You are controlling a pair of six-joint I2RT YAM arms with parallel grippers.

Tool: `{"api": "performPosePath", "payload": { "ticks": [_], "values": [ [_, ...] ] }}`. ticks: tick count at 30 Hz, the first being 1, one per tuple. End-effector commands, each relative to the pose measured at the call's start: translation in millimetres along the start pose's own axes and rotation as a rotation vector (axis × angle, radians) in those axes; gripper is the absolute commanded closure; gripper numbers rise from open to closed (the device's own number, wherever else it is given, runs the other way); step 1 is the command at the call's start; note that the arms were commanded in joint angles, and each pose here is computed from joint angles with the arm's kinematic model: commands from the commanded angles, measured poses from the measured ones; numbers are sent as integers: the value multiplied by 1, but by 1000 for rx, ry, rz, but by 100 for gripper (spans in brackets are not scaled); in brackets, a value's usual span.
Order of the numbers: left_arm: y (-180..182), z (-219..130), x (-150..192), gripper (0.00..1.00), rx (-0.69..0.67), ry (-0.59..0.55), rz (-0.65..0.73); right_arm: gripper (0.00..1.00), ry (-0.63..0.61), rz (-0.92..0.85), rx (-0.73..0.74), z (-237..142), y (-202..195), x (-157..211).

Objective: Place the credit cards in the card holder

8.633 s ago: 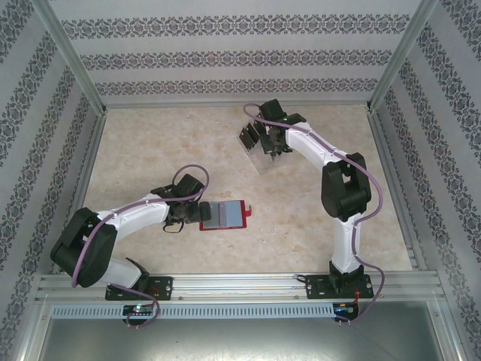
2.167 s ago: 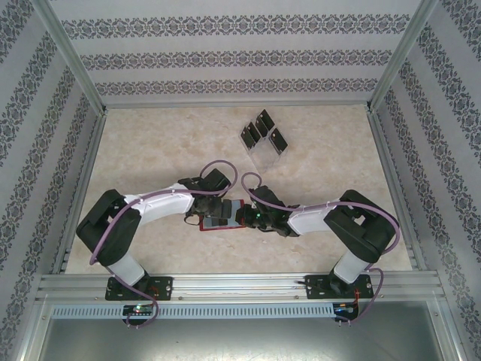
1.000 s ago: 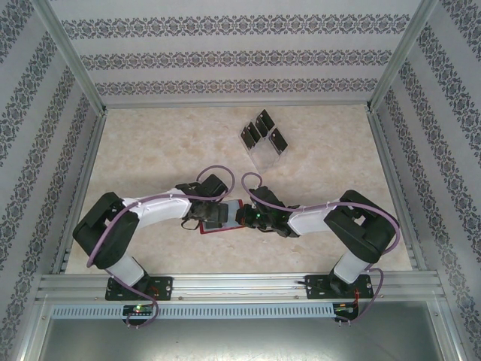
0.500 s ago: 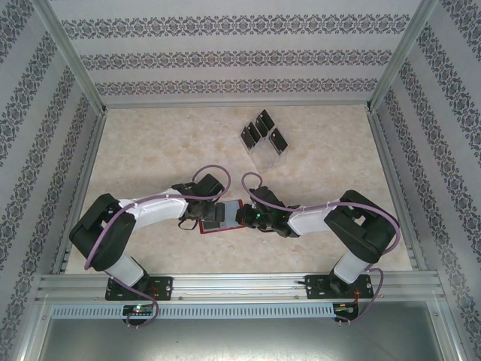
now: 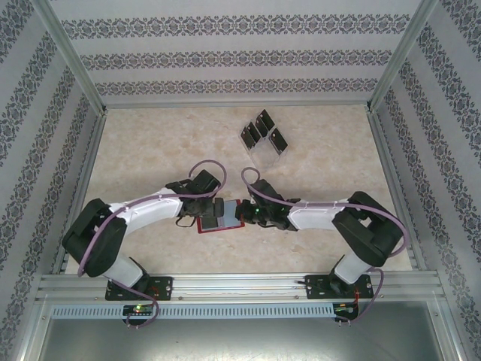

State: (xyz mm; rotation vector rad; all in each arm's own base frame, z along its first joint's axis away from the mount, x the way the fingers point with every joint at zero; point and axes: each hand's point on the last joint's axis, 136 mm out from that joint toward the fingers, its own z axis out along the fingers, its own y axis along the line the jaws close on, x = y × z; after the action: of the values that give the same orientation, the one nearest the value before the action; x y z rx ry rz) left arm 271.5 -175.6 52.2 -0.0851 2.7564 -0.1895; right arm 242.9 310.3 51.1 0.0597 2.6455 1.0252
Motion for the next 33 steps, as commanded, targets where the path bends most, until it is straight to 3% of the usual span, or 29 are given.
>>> {"api": "performPosePath", "payload": {
  "ticks": [1, 7, 15, 25, 33],
  "values": [
    [2, -16, -10, 0, 15, -30, -26, 93, 0, -68, 22, -16, 12, -8],
    [28, -17, 8, 0, -25, -11, -50, 71, 31, -108, 98, -21, 9, -9],
    [55, -8, 35, 0, -76, 33, -66, 70, 65, -135, 172, -15, -3, -6],
    [61, 1, 42, 0, -96, 48, -71, 69, 77, -163, 184, -13, 1, -1],
    [41, -6, 29, 0, 26, 18, -125, 68, 52, -207, 215, -26, 8, -9]
  ]
}}
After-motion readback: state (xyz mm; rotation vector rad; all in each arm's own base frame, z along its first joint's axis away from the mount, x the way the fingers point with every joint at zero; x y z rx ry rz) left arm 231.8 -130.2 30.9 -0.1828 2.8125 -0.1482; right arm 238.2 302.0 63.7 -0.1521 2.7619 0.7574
